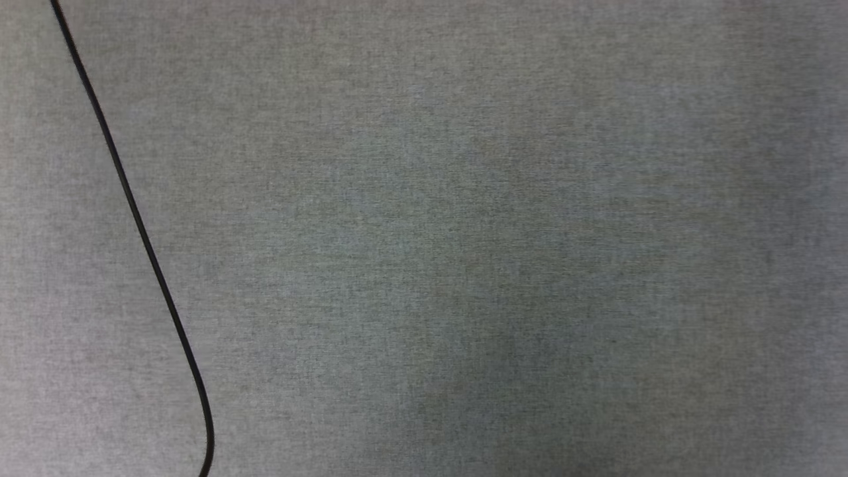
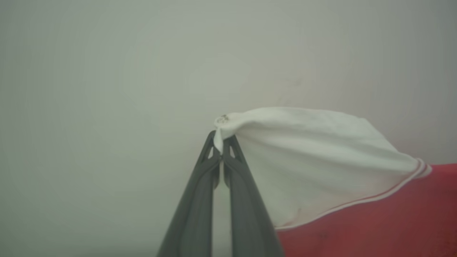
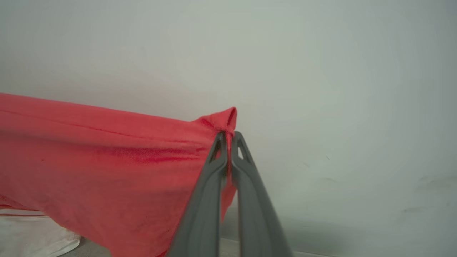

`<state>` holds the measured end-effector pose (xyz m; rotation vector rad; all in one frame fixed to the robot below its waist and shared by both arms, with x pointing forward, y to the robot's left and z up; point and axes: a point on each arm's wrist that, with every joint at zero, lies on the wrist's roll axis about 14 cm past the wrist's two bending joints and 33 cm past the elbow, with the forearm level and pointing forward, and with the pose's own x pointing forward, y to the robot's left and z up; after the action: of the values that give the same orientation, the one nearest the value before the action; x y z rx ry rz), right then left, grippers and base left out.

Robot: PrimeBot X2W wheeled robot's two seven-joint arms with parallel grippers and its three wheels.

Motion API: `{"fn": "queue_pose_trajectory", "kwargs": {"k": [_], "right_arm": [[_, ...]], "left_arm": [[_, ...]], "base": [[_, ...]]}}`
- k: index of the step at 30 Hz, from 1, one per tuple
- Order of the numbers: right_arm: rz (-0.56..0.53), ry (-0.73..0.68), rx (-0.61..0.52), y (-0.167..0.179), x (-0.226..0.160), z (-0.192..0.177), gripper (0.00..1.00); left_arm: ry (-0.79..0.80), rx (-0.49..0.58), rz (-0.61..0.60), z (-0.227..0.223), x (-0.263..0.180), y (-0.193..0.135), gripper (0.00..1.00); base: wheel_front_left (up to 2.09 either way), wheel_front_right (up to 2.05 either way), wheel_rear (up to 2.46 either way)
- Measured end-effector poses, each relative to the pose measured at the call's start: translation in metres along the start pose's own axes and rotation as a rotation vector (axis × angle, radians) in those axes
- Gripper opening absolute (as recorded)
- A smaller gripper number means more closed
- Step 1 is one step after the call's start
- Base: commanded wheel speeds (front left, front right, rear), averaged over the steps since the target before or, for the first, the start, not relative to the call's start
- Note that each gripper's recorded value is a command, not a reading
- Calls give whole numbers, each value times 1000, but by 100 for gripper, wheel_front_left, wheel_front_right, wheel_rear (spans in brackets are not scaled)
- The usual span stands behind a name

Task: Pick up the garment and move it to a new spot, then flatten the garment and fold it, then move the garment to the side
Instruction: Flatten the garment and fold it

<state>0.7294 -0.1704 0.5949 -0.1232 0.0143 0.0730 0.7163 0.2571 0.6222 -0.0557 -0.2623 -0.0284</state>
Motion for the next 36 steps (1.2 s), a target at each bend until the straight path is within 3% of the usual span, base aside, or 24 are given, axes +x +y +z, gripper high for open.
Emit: {"fn": "queue_pose_trajectory", "kwargs": {"k": [7, 18, 27, 36], "right_arm": [[46, 106, 52, 21, -1, -71, 0], [90, 290, 177, 43, -84, -168, 0], [74, 347, 212, 28, -164, -186, 0], [72, 339, 228, 19, -236, -165, 0]], "left_arm": [[122, -77, 38, -64, -36, 12, 0], [346, -148, 68, -128, -153, 18, 0], [380, -176, 103, -116, -242, 22, 0], [381, -180, 134, -93, -317, 14, 0]], "base": [[0, 0, 0], [0, 0, 0], [0, 0, 0], [0, 0, 0]]}}
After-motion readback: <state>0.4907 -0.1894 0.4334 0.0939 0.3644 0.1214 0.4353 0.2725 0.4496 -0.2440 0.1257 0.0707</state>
